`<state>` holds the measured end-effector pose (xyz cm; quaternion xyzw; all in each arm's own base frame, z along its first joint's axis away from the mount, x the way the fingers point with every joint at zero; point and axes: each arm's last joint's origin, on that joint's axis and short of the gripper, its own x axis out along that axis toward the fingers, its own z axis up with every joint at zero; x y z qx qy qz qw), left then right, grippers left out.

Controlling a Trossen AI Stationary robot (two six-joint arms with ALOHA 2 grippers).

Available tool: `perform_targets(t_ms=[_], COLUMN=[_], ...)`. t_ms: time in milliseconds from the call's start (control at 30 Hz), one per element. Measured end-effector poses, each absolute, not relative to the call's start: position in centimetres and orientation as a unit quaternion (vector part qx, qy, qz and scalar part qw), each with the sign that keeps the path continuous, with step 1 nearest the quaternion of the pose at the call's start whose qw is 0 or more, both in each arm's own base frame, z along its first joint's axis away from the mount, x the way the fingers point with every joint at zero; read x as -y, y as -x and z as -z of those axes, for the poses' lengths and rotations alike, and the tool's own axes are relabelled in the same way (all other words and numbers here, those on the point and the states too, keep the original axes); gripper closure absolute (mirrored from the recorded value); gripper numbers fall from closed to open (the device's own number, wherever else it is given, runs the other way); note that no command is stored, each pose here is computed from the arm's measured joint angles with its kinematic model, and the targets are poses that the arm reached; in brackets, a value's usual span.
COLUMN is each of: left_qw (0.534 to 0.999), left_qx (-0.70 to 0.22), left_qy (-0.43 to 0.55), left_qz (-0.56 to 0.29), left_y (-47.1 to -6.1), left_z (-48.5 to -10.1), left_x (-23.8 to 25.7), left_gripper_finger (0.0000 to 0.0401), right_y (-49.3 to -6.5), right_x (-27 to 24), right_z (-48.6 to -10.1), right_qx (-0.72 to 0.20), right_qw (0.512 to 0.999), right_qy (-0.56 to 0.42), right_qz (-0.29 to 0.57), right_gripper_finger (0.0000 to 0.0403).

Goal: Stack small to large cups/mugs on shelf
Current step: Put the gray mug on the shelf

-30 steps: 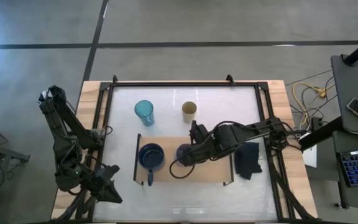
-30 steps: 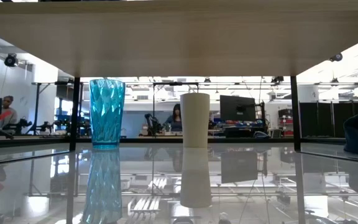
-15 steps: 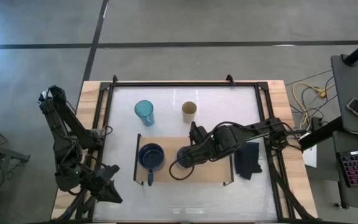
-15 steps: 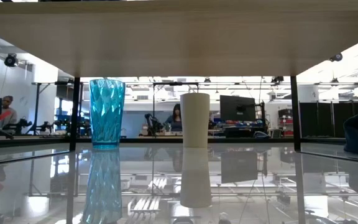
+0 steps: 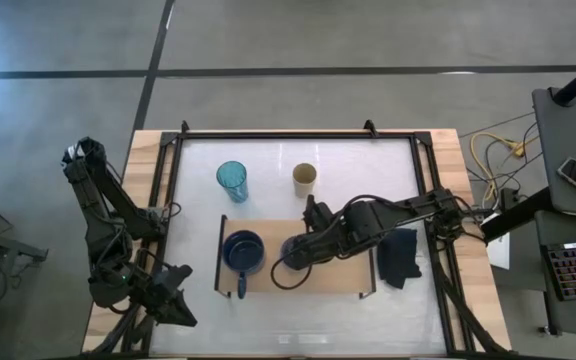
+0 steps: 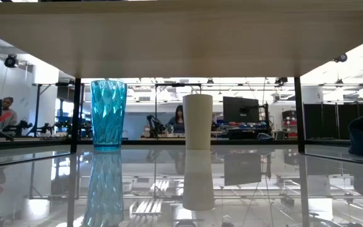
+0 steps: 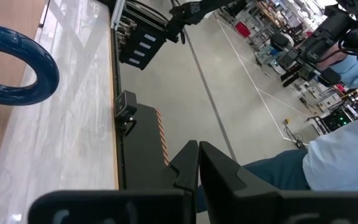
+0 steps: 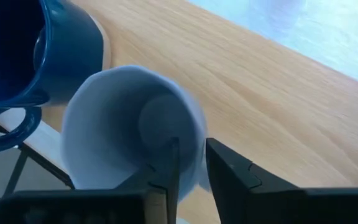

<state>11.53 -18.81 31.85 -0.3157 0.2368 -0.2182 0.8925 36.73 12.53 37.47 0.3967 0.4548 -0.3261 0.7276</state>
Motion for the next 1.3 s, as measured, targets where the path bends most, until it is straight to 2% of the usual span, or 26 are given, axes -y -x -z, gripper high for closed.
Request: perform_targets(t_ms=[267, 400, 600, 733, 1067, 1300], left_qw=[0.89, 0.889, 0.889, 0.889, 0.889, 0.89], left_qx=[-0.239, -0.239, -0.239, -0.239, -0.239, -0.239], left_qy=[0.323, 0.323, 0.324, 0.324, 0.324, 0.324], left_qz=[0.217, 0.217, 0.217, 0.217, 0.217, 0.216], left_y=[-11.5, -11.5, -11.5, -11.5, -11.5, -11.5], left_z=[-31.8, -31.8, -31.8, -31.8, -31.8, -31.8], left_x=[18.8, 18.8, 18.8, 18.8, 18.8, 18.8], left_gripper_finger=[0.0401, 0.0401, 0.0401, 0.0401, 0.0401, 0.0401], right_y=[-36.3, -35.3, -33.6, -33.6, -34.3, -34.7], right_x=[-12.5, -12.1, -12.1, -12.1, -12.4, -12.9], right_z=[-37.7, -39.3, -40.4, -39.3, -35.0, -34.4], right_qx=[-0.46, -0.432, -0.416, -0.434, -0.47, -0.494], right_qw=[0.728, 0.745, 0.741, 0.718, 0.676, 0.677], right_qy=[-0.389, -0.39, -0.406, -0.415, -0.393, -0.4], right_qz=[0.326, 0.327, 0.337, 0.351, 0.409, 0.372], right_gripper_finger=[0.033, 0.0329, 0.0359, 0.039, 0.0392, 0.0394])
